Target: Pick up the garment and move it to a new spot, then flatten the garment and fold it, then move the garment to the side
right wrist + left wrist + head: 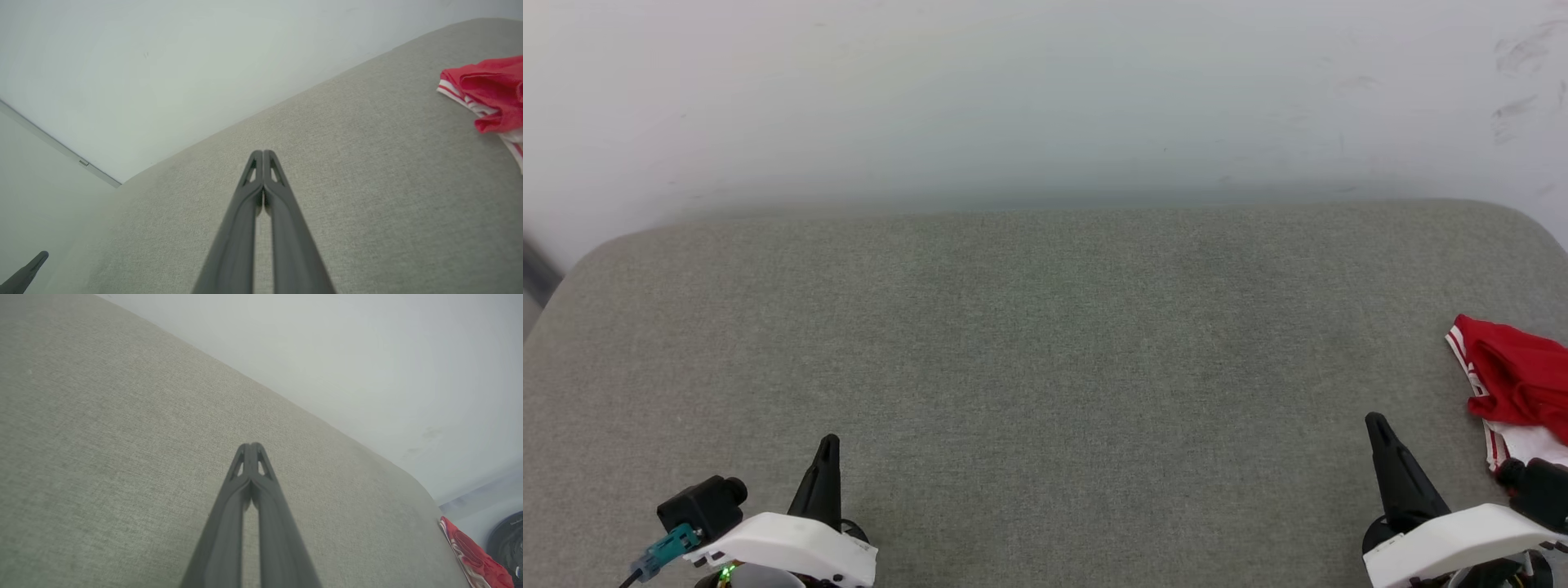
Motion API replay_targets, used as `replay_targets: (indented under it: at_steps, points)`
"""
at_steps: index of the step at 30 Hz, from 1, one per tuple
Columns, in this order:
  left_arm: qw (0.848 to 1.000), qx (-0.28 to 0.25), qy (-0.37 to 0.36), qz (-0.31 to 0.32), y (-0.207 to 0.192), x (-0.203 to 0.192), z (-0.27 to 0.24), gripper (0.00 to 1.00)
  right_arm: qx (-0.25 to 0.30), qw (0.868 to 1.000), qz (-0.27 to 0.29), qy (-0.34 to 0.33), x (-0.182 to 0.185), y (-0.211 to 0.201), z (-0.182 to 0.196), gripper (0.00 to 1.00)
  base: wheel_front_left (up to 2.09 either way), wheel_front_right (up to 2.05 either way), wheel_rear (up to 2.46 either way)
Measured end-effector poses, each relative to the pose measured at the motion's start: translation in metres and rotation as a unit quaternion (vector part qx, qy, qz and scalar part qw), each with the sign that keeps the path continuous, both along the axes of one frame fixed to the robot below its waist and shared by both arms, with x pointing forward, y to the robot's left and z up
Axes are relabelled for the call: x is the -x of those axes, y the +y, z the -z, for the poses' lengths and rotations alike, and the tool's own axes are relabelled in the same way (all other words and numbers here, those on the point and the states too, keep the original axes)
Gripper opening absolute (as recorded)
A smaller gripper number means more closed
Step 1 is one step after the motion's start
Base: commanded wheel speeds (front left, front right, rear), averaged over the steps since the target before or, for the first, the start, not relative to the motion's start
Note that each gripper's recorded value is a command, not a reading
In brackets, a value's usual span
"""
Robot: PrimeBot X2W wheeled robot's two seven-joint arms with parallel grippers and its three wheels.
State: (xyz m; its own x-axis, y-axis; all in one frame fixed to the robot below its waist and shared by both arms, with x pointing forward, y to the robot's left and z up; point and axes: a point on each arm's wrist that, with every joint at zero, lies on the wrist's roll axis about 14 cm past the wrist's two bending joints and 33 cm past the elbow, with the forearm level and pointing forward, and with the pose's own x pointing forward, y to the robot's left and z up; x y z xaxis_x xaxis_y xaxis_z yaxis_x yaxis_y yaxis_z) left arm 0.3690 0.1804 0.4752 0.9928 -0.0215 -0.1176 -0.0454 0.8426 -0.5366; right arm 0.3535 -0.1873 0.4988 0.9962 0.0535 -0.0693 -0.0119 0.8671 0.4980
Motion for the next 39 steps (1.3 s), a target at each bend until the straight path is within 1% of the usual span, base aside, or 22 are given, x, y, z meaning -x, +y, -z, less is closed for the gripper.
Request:
replay_targets:
  at_steps: [7, 17, 18, 20, 39]
  points:
    - [0.999, 0.051, 0.007, -0.01, 0.003, -0.002, 0.0, 0.0, -0.053, 0.999, 0.005, -0.002, -0.004, -0.001, -0.002, 0.0, 0.0, 0.0, 0.0]
    - [0.992, 0.121, 0.008, -0.019, 0.005, -0.005, -0.003, 0.0, -0.125, 0.992, 0.013, 0.0, -0.008, -0.003, -0.001, 0.0, 0.0, 0.0, 0.0]
    - [0.99, 0.139, 0.01, -0.021, 0.006, -0.006, -0.003, 0.0, -0.144, 0.989, 0.015, -0.002, -0.01, -0.004, -0.002, 0.0, 0.0, 0.0, 0.0]
    - [0.988, 0.152, 0.009, -0.023, 0.006, -0.006, -0.003, 0.0, -0.157, 0.987, 0.016, -0.003, -0.011, -0.004, -0.003, 0.0, 0.0, 0.0, 0.0]
    - [0.966, 0.257, 0.005, -0.033, 0.009, -0.011, -0.009, 0.0, -0.266, 0.964, 0.027, -0.002, -0.017, -0.007, -0.002, 0.0, 0.0, 0.0, 0.0]
